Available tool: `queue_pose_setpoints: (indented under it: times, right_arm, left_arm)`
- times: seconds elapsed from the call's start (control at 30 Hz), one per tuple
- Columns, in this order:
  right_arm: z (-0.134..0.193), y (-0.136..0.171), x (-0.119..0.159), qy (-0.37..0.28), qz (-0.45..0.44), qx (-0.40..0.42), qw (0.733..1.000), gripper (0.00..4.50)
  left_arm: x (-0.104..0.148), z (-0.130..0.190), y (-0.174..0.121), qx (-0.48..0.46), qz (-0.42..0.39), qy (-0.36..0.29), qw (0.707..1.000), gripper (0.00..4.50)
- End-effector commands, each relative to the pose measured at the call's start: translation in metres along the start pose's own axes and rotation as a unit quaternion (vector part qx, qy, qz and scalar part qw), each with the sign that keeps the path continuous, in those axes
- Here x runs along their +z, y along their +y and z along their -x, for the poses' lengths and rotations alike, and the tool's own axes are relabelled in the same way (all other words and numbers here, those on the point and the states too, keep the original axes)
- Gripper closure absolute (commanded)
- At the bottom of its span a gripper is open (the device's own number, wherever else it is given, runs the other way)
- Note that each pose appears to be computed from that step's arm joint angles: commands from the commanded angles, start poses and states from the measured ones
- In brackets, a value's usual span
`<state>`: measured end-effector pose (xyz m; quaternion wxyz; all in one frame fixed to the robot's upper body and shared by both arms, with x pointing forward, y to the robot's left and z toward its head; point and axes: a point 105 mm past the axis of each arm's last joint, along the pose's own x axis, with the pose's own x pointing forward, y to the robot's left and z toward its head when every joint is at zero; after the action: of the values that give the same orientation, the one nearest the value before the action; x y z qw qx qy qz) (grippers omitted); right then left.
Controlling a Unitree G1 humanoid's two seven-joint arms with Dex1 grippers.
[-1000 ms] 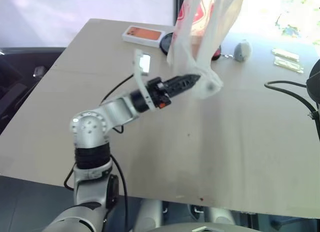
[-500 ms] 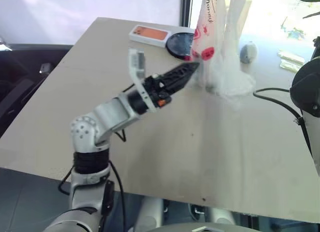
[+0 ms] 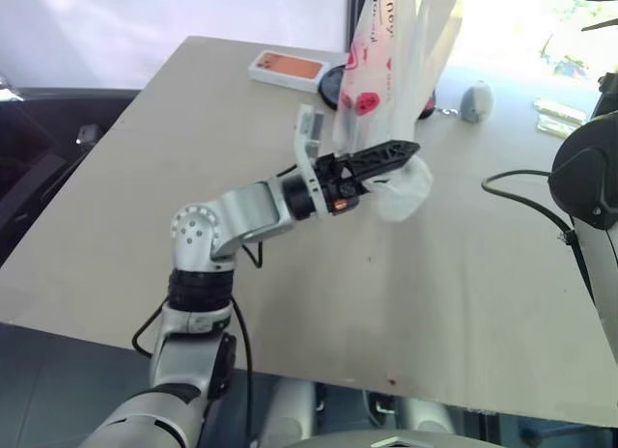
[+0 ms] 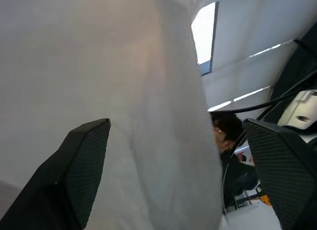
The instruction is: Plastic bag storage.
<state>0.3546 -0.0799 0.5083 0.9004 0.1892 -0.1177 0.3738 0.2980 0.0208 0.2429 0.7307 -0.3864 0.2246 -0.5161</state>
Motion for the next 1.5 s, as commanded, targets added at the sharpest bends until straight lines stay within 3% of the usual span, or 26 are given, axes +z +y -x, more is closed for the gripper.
queue_pose_setpoints:
  times: [0.03, 0.1, 0.27, 0.4, 0.57, 0.73, 0.8, 0.9, 1.07, 1.13, 1.27, 1.33, 1.5]
  right_arm:
    - [0.013, 0.024, 0.031, -0.060, 0.021, 0.036, 0.997, 4.50]
    - [0.015, 0.025, 0.031, -0.061, 0.022, 0.036, 0.997, 4.50]
    - [0.021, 0.016, 0.033, -0.072, 0.024, 0.021, 0.997, 4.50]
    - [0.025, 0.009, 0.035, -0.079, 0.026, 0.011, 0.996, 4.50]
    - [0.031, -0.009, 0.038, -0.091, 0.024, -0.010, 0.996, 4.50]
    - [0.036, -0.032, 0.037, -0.097, 0.017, -0.040, 0.994, 4.50]
    - [0.037, -0.034, 0.037, -0.100, 0.015, -0.043, 0.994, 4.50]
    - [0.036, -0.031, 0.037, -0.099, 0.017, -0.039, 0.994, 4.50]
    - [0.033, -0.030, 0.034, -0.096, 0.015, -0.037, 0.995, 4.50]
    - [0.032, -0.029, 0.033, -0.095, 0.015, -0.037, 0.995, 4.50]
    - [0.030, -0.026, 0.031, -0.092, 0.015, -0.033, 0.995, 4.50]
    - [0.029, -0.022, 0.030, -0.090, 0.016, -0.029, 0.995, 4.50]
    - [0.027, -0.012, 0.029, -0.087, 0.017, -0.019, 0.996, 4.50]
  left_arm:
    - [0.001, -0.004, 0.006, 0.042, -0.014, 0.017, 0.999, 0.73]
    - [0.002, -0.002, 0.007, 0.051, -0.021, 0.018, 0.998, 1.42]
    - [0.015, 0.008, 0.008, 0.040, 0.000, -0.028, 0.999, 2.47]
    - [0.037, 0.017, -0.011, -0.029, 0.017, -0.099, 0.995, 3.42]
    - [0.062, 0.042, -0.031, -0.066, -0.019, -0.156, 0.985, 4.45]
    - [0.085, 0.057, -0.048, -0.088, -0.050, -0.187, 0.977, 4.45]
    - [0.074, 0.051, -0.041, -0.058, -0.072, -0.150, 0.984, 4.45]
    - [0.039, 0.034, -0.027, -0.020, -0.131, -0.055, 0.990, 4.45]
    - [0.001, 0.012, -0.017, -0.037, -0.112, 0.041, 0.992, 3.18]
    - [0.002, -0.001, -0.014, -0.033, -0.094, 0.042, 0.994, 2.92]
    - [0.006, -0.019, -0.010, -0.018, -0.075, 0.038, 0.996, 1.85]
    - [0.006, -0.030, -0.010, -0.011, -0.057, 0.037, 0.998, 1.53]
    - [0.000, -0.054, -0.010, 0.001, -0.021, 0.061, 0.998, 1.53]
